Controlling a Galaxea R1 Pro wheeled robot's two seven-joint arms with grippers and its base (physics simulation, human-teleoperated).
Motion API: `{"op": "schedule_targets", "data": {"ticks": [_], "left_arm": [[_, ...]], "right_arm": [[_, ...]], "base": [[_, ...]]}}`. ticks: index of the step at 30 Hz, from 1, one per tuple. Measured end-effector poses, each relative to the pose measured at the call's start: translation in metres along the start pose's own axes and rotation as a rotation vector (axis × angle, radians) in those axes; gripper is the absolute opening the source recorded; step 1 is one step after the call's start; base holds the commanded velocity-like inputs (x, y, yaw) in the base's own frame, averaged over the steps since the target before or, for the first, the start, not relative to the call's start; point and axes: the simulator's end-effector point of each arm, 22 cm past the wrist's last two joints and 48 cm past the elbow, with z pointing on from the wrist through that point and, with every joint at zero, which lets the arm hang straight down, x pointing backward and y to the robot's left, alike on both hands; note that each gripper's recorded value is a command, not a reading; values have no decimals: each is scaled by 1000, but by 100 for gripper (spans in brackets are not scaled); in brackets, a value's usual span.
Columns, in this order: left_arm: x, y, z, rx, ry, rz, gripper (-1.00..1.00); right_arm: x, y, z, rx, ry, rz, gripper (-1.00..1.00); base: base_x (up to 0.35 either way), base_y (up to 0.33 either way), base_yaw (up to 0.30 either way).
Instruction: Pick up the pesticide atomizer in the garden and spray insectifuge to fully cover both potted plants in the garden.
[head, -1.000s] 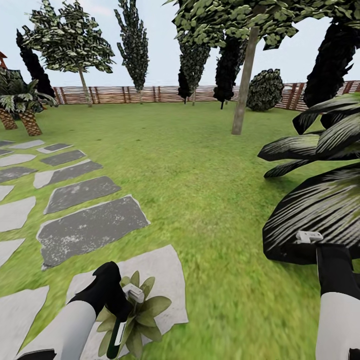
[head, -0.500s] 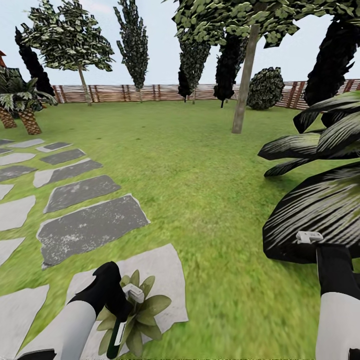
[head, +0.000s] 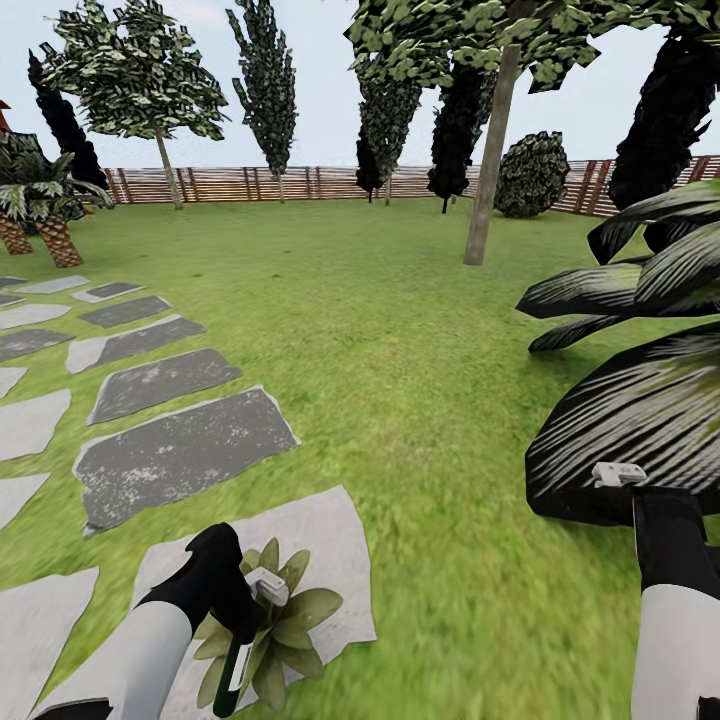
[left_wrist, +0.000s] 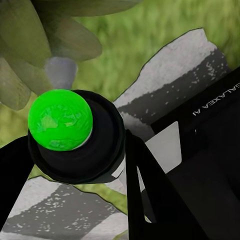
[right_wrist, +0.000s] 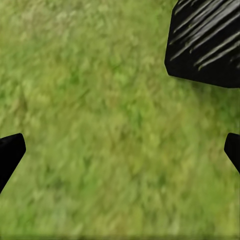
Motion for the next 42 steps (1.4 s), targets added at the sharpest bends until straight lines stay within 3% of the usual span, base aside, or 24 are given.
{"op": "schedule_targets", "data": {"ticks": [17, 33, 42], "left_arm": [[1, 3, 19, 1, 1, 0, -100], [1, 1, 20, 3, 4, 4, -100], [-17, -26, 21, 32, -17, 38, -100]], "right_arm": [[14, 0, 12, 0, 0, 0, 100], [14, 0, 12, 0, 0, 0, 100], [14, 0, 12, 0, 0, 0, 100]], "base": [[0, 0, 0], [0, 0, 0], [0, 0, 0]]}}
